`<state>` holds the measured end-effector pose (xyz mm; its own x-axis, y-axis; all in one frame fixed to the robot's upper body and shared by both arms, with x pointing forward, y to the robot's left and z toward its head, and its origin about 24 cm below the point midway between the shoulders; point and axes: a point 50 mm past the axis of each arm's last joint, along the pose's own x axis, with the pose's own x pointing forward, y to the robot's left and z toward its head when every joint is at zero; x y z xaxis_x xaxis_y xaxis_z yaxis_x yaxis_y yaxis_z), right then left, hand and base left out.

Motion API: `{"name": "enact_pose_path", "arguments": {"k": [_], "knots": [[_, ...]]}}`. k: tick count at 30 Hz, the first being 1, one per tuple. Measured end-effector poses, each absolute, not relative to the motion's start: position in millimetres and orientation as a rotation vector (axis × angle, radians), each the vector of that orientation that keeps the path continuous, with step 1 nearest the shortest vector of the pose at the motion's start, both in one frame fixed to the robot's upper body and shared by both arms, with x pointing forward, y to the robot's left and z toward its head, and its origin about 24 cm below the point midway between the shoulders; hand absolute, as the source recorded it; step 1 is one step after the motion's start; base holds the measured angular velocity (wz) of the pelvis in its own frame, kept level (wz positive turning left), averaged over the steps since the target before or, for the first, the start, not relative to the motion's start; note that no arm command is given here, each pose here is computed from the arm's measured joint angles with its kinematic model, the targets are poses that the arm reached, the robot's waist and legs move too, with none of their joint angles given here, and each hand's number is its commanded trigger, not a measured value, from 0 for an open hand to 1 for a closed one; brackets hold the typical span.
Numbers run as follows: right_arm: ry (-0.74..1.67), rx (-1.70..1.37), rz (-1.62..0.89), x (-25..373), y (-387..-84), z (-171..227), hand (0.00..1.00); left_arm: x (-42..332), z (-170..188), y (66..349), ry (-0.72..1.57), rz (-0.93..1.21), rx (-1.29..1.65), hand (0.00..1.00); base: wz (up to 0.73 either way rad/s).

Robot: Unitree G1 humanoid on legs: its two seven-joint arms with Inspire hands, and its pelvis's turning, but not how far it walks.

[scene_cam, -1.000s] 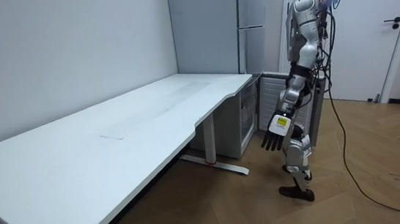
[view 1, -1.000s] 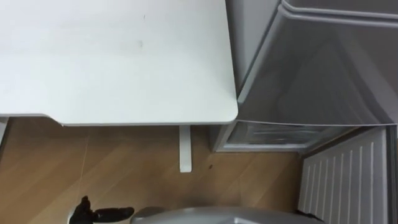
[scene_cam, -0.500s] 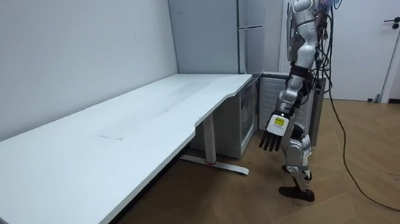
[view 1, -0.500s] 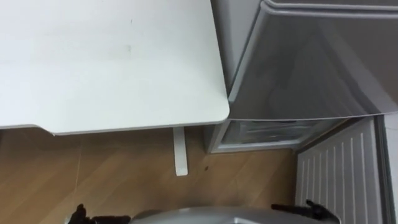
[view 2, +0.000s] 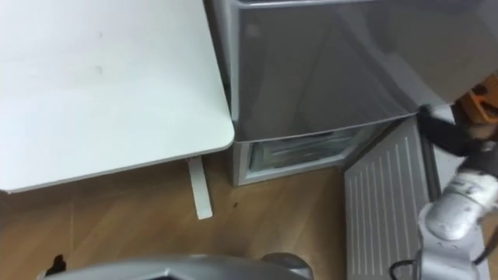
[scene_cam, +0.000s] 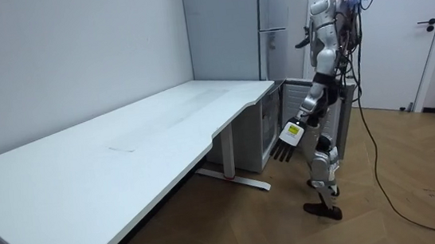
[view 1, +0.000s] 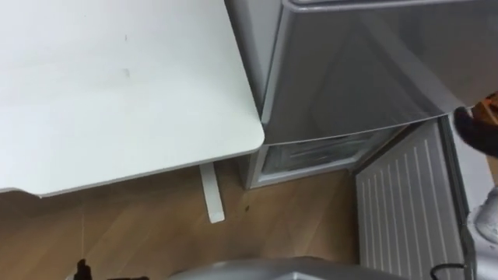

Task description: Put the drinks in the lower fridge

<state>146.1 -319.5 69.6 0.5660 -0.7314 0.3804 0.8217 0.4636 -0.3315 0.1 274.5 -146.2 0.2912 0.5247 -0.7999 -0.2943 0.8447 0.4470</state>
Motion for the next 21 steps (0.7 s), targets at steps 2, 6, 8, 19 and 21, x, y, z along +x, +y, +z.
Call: {"name": "enact_pose_path", "arguments": {"k": [2,6,8,19,21], "knots": [[-0.286,-0.525,-1.034,142.6,-325.1,85.3,0.0,2.0,-146.2,274.3,1.146,0.55,0.23,0.0,-0.04],[-0.406,-0.572,-1.188,129.4,-345.1,111.3,0.0,1.9,-146.5,273.9,1.151,0.525,0.229,0.0,-0.02],[-0.424,-0.577,-1.238,124.0,-351.3,115.7,0.0,-0.9,-146.5,274.6,1.163,0.528,0.228,0.0,-0.06],[0.237,-0.306,-1.41,75.2,-381.7,2.2,0.0,4.8,-147.6,273.2,1.183,0.536,0.21,0.0,-0.02],[0.315,-0.233,-1.432,66.9,-382.3,-12.6,0.0,11.8,-146.6,275.2,1.164,0.544,0.207,0.0,-0.04]]}}
